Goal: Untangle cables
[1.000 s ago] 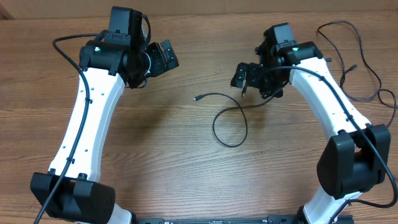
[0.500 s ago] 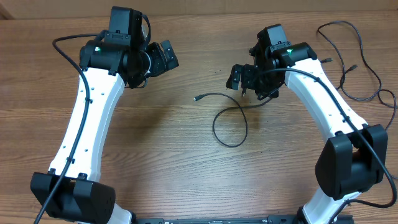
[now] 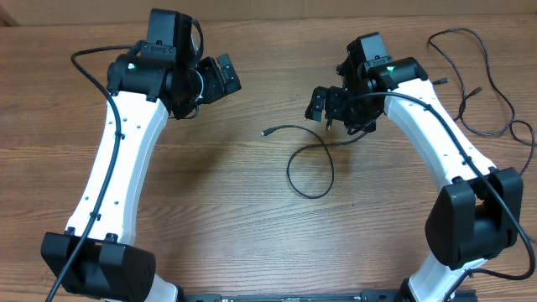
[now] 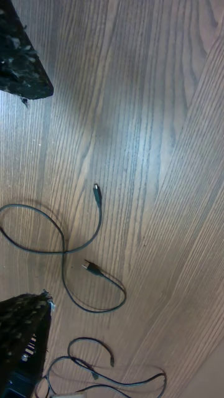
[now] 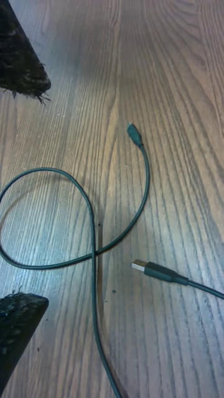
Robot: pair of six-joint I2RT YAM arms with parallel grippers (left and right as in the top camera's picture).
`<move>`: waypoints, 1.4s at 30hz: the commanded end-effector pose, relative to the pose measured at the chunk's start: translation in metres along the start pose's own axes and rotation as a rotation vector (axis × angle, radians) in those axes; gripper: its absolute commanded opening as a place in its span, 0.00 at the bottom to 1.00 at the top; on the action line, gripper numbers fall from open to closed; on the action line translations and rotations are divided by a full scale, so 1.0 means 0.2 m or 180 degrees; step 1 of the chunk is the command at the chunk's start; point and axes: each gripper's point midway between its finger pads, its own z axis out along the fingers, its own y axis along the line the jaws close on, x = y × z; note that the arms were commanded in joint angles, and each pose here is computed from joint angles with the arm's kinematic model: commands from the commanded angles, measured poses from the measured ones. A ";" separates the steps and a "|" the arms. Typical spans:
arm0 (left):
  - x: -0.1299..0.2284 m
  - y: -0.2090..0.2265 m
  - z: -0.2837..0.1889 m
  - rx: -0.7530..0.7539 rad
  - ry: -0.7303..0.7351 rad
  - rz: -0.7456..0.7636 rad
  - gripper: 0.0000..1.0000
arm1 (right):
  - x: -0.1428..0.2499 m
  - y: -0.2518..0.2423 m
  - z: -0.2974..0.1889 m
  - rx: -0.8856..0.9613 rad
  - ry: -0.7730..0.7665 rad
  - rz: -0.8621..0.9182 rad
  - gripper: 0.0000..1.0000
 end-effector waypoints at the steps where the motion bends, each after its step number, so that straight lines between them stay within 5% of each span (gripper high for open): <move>1: 0.01 0.01 0.03 -0.0056 0.0026 0.0059 0.99 | -0.02 0.01 -0.02 -0.0010 -0.0085 -0.0014 1.00; 24: 0.01 0.01 0.03 -0.0056 0.0026 0.0059 0.99 | -0.10 -0.06 -0.03 0.0249 -0.0321 -0.0038 1.00; 42: 0.01 0.01 0.03 -0.0056 0.0026 0.0059 1.00 | 0.04 0.10 0.03 0.0131 -0.0089 0.0148 1.00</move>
